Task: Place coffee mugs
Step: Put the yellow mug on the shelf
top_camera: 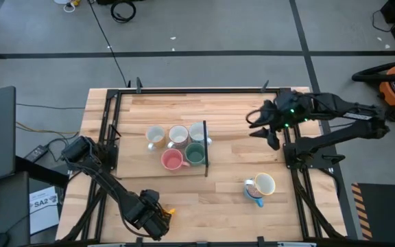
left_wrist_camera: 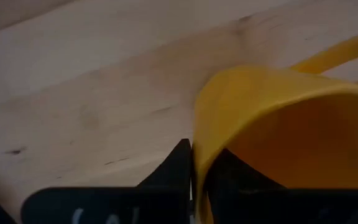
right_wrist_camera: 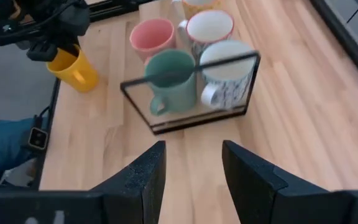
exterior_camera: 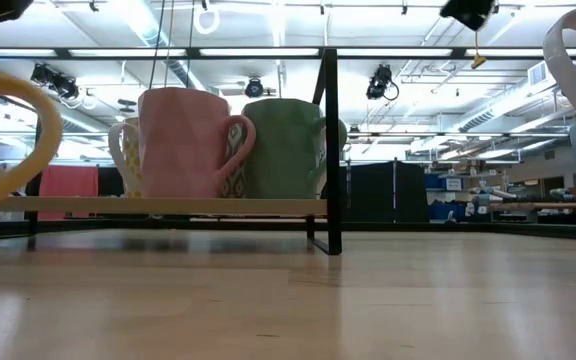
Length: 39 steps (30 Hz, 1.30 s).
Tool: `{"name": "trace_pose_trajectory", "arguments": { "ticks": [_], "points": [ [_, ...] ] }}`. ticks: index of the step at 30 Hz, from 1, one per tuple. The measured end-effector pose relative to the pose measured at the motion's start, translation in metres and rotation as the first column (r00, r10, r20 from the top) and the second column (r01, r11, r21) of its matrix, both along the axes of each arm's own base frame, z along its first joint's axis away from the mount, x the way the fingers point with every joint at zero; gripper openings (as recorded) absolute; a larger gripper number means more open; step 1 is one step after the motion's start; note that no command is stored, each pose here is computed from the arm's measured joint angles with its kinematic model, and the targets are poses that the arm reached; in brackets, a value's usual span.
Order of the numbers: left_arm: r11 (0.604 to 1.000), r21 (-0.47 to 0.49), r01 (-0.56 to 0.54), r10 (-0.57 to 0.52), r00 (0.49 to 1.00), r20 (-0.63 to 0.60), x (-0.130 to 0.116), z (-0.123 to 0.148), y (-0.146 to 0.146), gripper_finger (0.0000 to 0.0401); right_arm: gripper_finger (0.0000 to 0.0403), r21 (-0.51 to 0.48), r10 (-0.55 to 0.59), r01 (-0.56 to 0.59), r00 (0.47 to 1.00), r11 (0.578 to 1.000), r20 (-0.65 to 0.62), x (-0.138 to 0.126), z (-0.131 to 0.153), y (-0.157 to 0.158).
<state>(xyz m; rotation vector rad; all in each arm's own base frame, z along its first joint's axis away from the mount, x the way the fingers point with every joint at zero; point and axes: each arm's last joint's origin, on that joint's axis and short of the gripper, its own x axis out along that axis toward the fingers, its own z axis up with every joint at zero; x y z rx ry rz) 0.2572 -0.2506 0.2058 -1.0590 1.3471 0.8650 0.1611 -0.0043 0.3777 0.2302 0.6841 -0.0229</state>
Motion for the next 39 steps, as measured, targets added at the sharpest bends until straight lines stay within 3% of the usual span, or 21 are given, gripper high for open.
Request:
{"name": "trace_pose_trajectory", "arguments": {
  "ticks": [7,13,18,25,29,36,39],
  "points": [
    [0.994,-0.001,0.110,-0.110,0.994,0.020,-0.001,0.013,0.009,0.0033,0.0163,0.054,-0.022,0.021,1.000,0.998,0.018,-0.023,-0.029,0.004],
    [0.967,-0.002,0.255,-0.254,0.966,0.047,-0.007,0.040,0.029,0.0038,0.0163,0.057,-0.017,0.017,1.000,0.998,0.012,-0.027,-0.051,0.005],
    [0.937,0.026,0.350,-0.350,0.936,0.028,-0.019,0.067,0.057,0.0039,0.0163,0.054,-0.014,0.013,1.000,0.998,0.014,-0.022,-0.067,0.005],
    [0.887,0.087,0.454,-0.446,0.890,-0.098,-0.041,0.100,0.111,0.0041,0.0163,0.058,-0.007,0.003,0.998,0.998,0.065,-0.013,-0.079,0.005],
    [0.822,0.153,0.548,-0.534,0.836,-0.125,-0.044,0.111,0.137,0.0039,0.0163,0.057,-0.006,0.001,0.996,0.998,0.092,-0.011,-0.080,0.005],
    [0.649,0.201,0.734,-0.715,0.678,-0.168,-0.035,0.113,0.165,0.0035,0.0163,0.057,-0.006,0.000,0.994,0.998,0.110,-0.010,-0.079,0.005],
    [0.621,0.210,0.755,-0.734,0.654,-0.181,-0.031,0.113,0.174,0.0035,0.0163,0.063,-0.010,0.003,0.994,0.998,0.108,-0.010,-0.079,0.005]
  ]
}}
